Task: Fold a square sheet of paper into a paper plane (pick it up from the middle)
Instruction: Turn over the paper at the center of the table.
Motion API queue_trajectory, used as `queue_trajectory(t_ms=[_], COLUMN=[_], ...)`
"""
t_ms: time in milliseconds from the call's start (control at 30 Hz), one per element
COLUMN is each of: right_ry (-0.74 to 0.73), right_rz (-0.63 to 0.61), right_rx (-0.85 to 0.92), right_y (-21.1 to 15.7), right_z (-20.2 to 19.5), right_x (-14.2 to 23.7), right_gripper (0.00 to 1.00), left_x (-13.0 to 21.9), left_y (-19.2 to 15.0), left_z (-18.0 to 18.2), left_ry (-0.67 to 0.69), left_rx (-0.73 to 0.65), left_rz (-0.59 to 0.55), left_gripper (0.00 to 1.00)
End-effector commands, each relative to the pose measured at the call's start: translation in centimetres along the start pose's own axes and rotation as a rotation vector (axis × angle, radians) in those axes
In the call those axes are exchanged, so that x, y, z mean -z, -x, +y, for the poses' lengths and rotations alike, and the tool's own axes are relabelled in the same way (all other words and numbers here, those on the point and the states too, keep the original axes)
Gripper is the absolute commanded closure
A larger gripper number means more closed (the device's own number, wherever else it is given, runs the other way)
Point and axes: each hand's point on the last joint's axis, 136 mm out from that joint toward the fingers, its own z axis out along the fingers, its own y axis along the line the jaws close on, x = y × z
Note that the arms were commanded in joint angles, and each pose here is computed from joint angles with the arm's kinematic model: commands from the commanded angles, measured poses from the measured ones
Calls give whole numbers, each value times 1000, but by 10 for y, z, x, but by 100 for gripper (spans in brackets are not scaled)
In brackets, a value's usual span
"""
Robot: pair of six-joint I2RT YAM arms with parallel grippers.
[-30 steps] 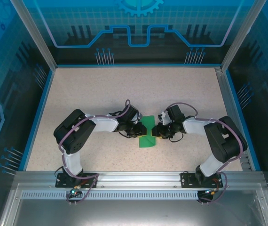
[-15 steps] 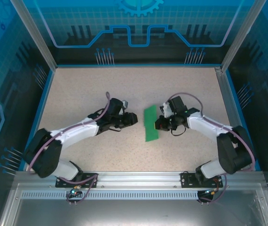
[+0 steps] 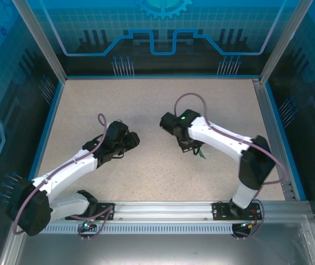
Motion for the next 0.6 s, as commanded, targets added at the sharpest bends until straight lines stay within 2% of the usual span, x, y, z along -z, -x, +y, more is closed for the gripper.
queue_trajectory(t_ms=[0,300,433,567], right_ry=[-101,137,365,561], right_rz=[62,150,139,70], right_rx=[27,95,122,99], right_y=[-6,11,21,33], right_z=[8,130,182,193], right_x=[-6,-28,-13,13], right_gripper=[92,88,76,62], left_x=[11,35,38,33], left_y=[8,14,11,5], left_z=[34,58,57,39], left_ry=[130,164,142,53], left_rx=[46,48,39,2], left_rz=[-76,-160,-150,-98], left_gripper=[46,42,40,38])
